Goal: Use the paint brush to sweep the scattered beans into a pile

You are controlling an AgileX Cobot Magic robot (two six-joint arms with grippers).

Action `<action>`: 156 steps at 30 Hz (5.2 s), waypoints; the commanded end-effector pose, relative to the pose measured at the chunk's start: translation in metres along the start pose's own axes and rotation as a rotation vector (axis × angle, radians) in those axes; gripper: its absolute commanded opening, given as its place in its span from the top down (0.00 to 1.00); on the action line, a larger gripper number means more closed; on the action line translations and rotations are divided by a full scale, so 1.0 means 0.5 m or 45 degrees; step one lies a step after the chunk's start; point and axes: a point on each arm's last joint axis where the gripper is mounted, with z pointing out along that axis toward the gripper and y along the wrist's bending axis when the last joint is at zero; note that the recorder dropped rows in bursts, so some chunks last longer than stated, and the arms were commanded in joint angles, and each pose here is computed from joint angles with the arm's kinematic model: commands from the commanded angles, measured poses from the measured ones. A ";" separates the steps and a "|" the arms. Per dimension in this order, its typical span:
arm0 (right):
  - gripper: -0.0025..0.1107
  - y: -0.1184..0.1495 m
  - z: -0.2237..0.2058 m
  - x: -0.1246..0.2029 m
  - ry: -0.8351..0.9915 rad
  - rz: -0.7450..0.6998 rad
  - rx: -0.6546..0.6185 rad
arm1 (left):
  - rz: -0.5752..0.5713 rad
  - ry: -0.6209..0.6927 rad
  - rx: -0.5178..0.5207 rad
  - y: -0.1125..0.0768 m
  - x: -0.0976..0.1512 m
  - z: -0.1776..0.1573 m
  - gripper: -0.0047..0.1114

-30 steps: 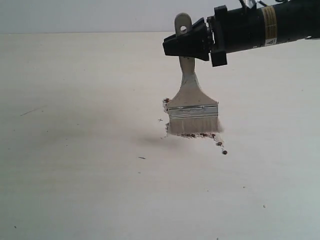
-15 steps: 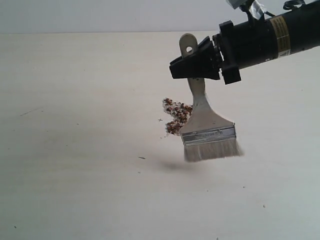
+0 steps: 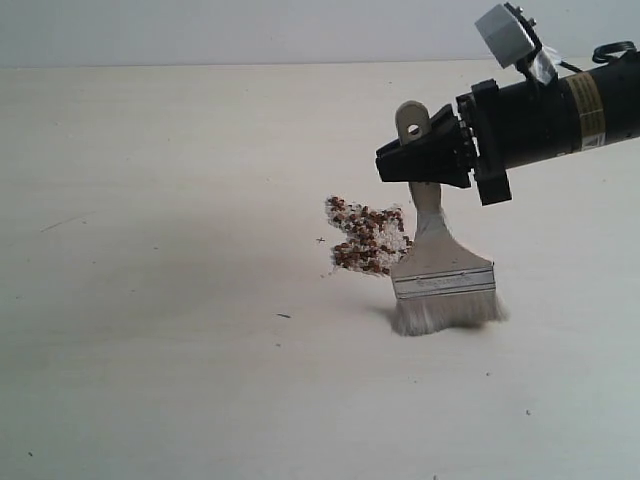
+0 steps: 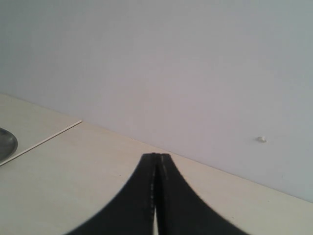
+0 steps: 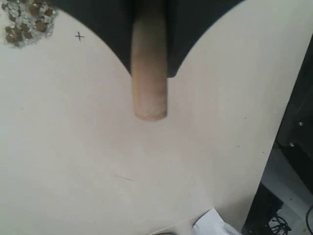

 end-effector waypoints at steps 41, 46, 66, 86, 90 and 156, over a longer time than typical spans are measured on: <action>0.98 -0.086 -0.026 -0.086 -0.131 0.099 0.103 | 0.003 -0.007 0.007 0.000 0.001 -0.001 0.96; 0.98 -0.050 -0.016 -0.061 -0.185 0.079 0.104 | 0.003 -0.007 0.007 0.000 0.001 -0.001 0.96; 0.98 -0.081 0.095 -0.020 -0.387 -0.230 0.198 | 0.003 -0.007 0.007 0.000 0.001 -0.001 0.96; 0.98 -0.063 0.021 -0.135 -0.777 0.108 0.381 | 0.003 -0.007 0.007 0.000 0.001 -0.001 0.96; 0.98 -0.049 0.017 -0.109 -0.944 0.298 0.569 | 0.003 -0.007 0.007 0.000 0.001 -0.001 0.96; 0.98 0.192 0.066 -0.139 -0.537 -0.028 2.075 | 0.003 -0.007 0.007 0.000 0.001 -0.001 0.96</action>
